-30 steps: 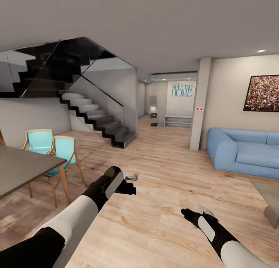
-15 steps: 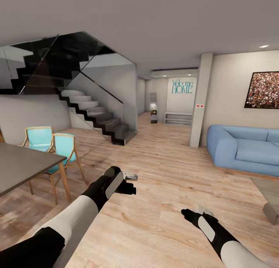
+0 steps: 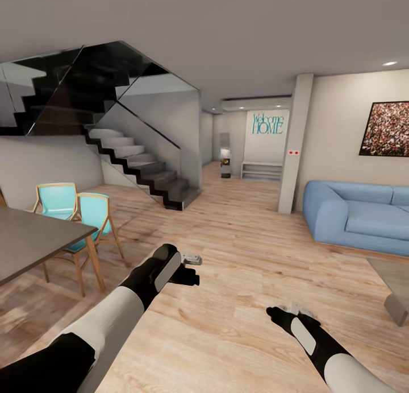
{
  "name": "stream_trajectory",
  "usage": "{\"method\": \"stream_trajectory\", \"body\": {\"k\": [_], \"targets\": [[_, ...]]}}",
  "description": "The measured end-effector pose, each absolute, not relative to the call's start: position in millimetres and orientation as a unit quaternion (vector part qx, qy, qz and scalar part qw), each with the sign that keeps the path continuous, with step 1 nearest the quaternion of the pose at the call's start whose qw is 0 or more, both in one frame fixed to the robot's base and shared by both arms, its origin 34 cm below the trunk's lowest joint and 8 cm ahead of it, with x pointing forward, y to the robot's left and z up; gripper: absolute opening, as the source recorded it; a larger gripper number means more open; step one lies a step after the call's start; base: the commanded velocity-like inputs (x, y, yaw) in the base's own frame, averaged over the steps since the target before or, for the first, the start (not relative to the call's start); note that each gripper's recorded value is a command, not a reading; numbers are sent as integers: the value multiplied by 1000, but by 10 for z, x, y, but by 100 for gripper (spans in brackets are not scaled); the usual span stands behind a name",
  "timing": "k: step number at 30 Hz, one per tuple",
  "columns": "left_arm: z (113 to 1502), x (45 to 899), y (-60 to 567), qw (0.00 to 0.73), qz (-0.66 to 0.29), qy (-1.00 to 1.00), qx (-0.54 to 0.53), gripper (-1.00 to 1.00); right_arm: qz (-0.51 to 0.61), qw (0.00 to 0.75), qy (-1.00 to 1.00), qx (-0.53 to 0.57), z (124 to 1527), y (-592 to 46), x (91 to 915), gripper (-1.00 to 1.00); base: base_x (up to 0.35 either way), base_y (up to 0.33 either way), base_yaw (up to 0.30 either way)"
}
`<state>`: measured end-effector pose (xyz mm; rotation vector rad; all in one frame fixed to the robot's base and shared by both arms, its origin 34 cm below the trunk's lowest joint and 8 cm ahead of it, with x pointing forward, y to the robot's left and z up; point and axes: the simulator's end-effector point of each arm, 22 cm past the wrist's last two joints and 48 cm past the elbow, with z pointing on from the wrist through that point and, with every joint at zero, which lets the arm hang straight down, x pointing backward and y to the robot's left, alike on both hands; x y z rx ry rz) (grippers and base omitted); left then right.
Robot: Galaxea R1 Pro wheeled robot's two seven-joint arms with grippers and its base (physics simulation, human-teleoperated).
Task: Place each of the two pumpkins and all three candles from the living room inside a cabinet in the living room (use any cabinet), then make sure every cabinet is closed, and position the cauldron so it is next to a table in the living room.
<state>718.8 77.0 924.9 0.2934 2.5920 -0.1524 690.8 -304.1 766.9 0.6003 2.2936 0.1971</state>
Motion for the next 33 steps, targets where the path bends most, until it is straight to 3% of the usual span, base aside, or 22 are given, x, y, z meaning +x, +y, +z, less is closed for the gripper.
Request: {"method": "stream_trajectory", "body": {"k": [7,17,33], "targets": [[9248,7189,773,262,-53,957,110,100,75,375,894,235,7681,-3048,6918,100,33,0,0],[9251,7193,791,263,-50,957,110,100,80,378,892,233,7718,-2995,6946,100,213,0,-15],[9289,7194,797,266,-49,956,110,100,80,380,892,233,7745,-3037,6944,100,228,0,-242]]}}
